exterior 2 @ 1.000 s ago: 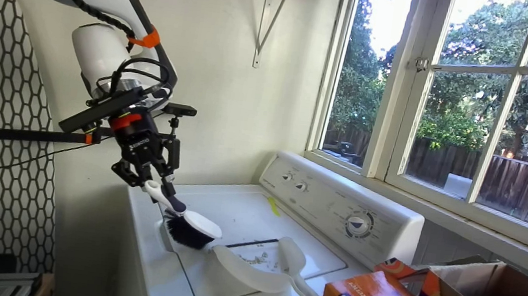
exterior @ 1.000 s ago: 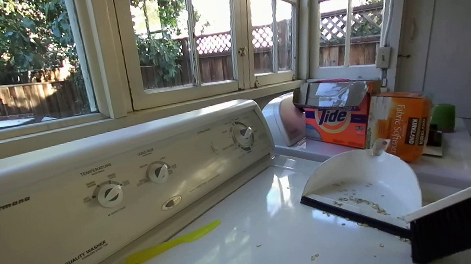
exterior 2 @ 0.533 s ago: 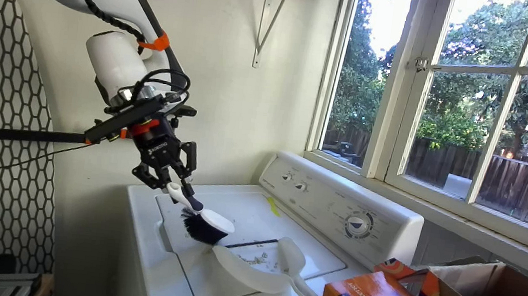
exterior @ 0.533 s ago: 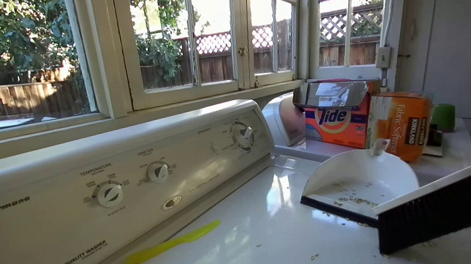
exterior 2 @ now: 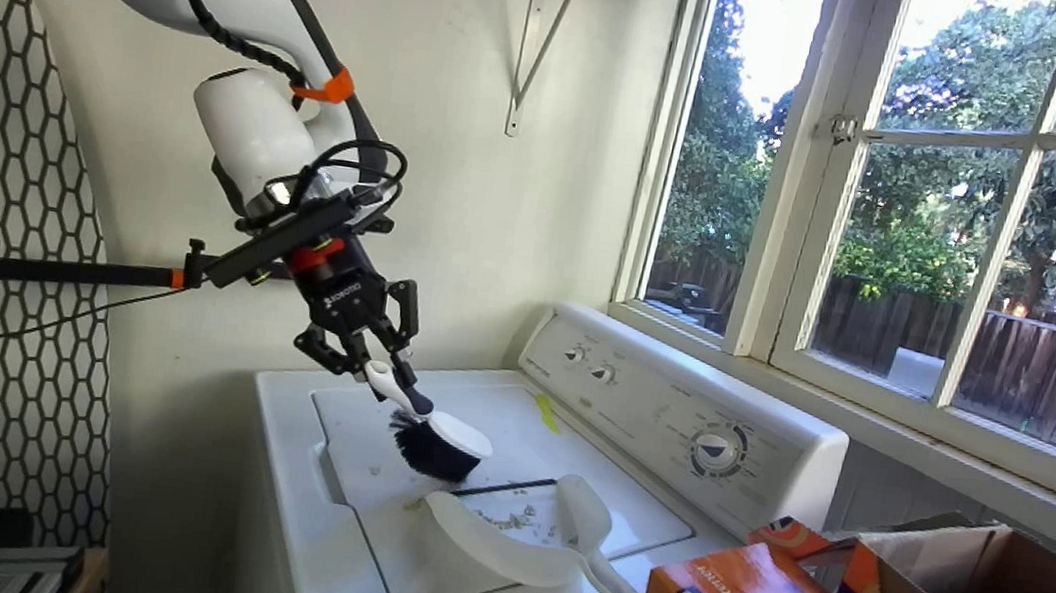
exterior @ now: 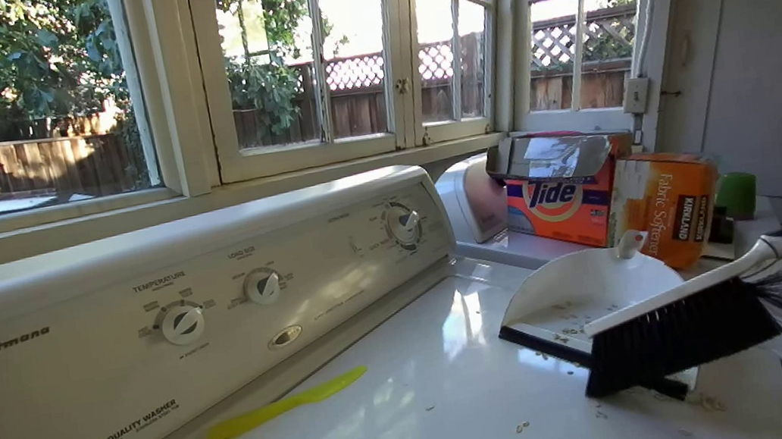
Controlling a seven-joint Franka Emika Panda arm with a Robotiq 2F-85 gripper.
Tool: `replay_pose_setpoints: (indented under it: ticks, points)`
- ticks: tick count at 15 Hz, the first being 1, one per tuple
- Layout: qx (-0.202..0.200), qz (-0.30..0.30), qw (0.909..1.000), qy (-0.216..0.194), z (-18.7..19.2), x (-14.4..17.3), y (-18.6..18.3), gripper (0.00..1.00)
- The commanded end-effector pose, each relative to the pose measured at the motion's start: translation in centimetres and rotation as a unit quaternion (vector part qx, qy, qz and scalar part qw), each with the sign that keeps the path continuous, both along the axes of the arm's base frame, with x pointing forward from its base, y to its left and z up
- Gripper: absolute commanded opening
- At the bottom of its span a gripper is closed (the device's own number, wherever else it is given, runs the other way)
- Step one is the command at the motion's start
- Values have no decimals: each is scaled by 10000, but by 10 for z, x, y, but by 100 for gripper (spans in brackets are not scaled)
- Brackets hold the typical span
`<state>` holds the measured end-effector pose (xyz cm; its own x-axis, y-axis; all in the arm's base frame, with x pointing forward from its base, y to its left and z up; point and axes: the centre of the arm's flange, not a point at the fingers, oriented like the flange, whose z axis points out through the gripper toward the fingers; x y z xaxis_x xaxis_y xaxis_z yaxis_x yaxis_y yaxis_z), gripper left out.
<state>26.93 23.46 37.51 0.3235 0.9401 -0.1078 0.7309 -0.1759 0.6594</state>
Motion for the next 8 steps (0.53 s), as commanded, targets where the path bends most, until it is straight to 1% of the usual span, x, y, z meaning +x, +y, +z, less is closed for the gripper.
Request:
replay_pose_setpoints:
  ticks: [1,5,6,8]
  points:
    - [-174,-50,9998,-55,16,7,-1,7]
    - [-169,-31,9995,-272,23,7,-1,7]
    - [-152,66,9989,-444,27,6,1,7]
    - [-130,259,9974,-656,34,6,5,7]
